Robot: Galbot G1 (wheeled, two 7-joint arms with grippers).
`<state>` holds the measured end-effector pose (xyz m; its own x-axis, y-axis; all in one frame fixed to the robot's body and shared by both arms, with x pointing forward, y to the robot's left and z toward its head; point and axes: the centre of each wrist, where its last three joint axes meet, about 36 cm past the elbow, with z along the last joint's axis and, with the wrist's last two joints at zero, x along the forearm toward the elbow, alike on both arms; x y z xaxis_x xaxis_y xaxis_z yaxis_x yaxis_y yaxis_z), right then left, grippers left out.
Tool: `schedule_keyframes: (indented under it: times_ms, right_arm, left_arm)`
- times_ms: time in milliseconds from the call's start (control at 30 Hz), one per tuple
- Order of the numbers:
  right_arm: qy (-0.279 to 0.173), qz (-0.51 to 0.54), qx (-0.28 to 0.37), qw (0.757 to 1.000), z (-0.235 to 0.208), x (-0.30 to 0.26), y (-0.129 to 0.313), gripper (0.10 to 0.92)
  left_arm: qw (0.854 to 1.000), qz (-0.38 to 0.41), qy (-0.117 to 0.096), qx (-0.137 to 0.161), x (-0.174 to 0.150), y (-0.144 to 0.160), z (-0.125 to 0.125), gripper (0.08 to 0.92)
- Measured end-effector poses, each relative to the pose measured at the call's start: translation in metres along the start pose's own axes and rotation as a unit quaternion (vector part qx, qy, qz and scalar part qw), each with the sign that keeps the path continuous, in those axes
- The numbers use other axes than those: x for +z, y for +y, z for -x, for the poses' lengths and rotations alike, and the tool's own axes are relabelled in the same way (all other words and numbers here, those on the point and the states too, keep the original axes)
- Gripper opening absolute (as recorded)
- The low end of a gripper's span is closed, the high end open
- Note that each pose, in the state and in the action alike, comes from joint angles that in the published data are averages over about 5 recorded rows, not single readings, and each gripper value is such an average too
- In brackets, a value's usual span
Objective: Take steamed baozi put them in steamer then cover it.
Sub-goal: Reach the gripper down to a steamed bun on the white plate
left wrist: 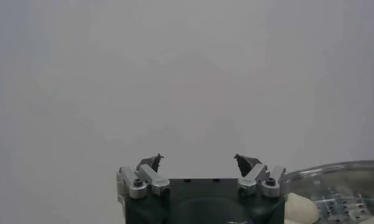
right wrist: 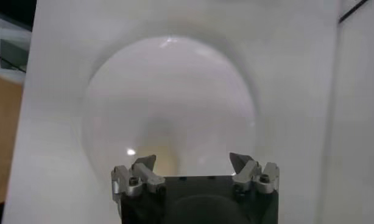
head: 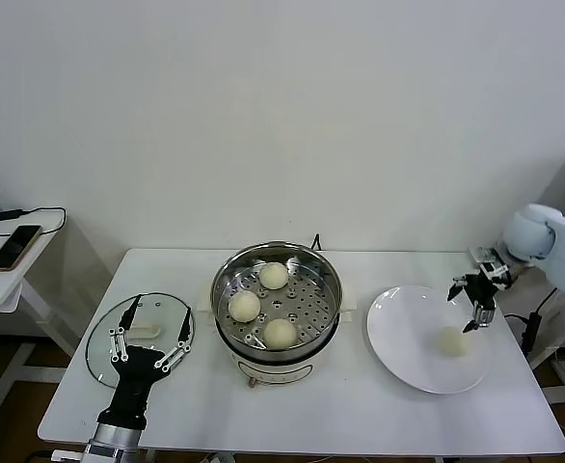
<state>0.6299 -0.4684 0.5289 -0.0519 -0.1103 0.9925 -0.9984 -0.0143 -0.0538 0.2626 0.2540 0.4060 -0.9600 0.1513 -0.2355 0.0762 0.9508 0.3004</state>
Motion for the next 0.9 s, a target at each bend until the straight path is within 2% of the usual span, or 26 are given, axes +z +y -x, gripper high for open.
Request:
schedule_keyframes:
  times_ms: [533,633,900]
  right_arm:
    - [0.006,0.027,-0.002,1.0,0.056,0.012,0.013,0.816]
    - [0.006,0.029,-0.001,1.0,0.061,0.011,0.013,0.785]
    - [0.005,0.032,0.003,0.999,0.062,0.011,0.013,0.637]
  left_arm:
    - [1.0,0.002,0.002,-0.002,0.002,0.001,-0.001,0.823]
    - [1.0,0.002,0.002,-0.003,0.002,0.001,-0.001,0.823]
    - [1.0,0.003,0.0,-0.005,0.002,0.003,0.001,0.823]
